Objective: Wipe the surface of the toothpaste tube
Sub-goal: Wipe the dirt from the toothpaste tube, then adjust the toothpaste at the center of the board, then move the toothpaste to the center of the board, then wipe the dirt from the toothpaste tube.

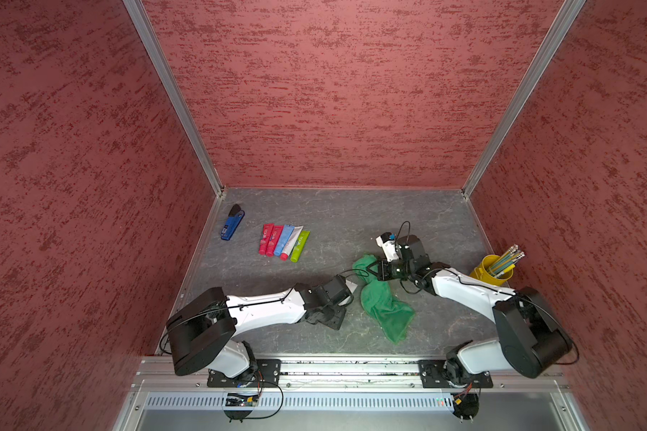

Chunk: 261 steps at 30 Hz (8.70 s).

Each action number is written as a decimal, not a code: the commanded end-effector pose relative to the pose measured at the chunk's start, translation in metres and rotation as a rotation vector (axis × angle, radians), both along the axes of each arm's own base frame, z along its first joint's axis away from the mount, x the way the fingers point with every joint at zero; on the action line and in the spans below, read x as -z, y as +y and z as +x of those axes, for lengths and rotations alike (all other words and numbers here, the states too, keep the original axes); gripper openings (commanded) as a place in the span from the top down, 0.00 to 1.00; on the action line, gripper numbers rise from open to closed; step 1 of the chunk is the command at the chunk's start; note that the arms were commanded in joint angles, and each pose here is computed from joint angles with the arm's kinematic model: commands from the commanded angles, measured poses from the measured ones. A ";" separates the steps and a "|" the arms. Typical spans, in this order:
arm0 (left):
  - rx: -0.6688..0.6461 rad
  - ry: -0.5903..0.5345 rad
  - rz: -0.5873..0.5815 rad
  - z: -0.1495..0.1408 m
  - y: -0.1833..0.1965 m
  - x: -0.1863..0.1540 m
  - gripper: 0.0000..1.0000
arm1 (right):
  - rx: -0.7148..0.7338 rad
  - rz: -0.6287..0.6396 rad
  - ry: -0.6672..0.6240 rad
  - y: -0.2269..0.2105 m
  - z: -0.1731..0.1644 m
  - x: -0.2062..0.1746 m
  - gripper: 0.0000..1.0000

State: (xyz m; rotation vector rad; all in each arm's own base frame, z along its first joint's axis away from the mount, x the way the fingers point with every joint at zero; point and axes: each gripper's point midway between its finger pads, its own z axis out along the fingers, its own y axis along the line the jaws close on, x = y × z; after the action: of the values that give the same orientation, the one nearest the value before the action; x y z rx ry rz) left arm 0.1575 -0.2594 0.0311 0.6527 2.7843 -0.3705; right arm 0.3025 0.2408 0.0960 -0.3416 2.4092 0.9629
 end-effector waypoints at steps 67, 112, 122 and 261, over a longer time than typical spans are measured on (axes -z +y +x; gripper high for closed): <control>-0.188 0.223 -0.455 0.086 0.000 -0.035 0.54 | 0.188 -0.277 0.024 -0.038 0.013 0.091 1.00; -0.166 0.220 0.095 0.055 0.022 0.033 1.00 | 0.154 -0.262 0.036 -0.031 0.009 0.093 1.00; -0.280 -0.052 0.534 0.082 0.100 -0.038 1.00 | 0.193 -0.274 -0.008 -0.039 0.012 0.079 1.00; 0.082 -0.049 -0.076 0.024 0.000 0.006 1.00 | -0.135 -0.052 0.262 0.065 -0.110 0.118 1.00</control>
State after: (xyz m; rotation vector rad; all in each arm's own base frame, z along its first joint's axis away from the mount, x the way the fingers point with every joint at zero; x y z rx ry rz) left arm 0.1706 -0.2552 0.0229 0.7670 2.7287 -0.4679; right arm 0.2730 0.3145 0.0310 -0.3783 2.3983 1.0348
